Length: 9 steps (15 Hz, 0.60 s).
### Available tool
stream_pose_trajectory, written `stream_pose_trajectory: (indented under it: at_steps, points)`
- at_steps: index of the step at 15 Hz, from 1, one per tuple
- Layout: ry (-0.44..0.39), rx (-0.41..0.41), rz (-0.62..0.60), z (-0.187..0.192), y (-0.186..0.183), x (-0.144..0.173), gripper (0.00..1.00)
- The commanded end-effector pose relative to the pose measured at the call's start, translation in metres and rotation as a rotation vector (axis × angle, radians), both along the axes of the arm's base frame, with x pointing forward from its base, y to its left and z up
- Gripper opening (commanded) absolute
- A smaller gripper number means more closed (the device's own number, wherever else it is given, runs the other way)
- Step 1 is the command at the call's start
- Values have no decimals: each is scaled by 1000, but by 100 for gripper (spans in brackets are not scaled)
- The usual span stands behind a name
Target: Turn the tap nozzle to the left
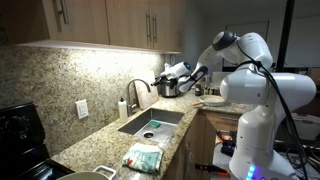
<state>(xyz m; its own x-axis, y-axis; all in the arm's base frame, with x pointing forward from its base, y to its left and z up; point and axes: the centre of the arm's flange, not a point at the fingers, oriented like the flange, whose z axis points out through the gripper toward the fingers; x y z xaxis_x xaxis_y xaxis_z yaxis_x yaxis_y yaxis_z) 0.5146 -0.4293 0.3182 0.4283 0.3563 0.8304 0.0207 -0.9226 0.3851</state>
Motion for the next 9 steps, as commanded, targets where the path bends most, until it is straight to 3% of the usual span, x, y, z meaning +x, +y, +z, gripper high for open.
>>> stream_pose_trajectory:
  at_steps: [1,4,9]
  points:
    - [-10,-11,-65,10,-20,5,100]
    - [-1,13,-50,2,-26,16,100]
    - [39,90,0,-28,-3,40,100]
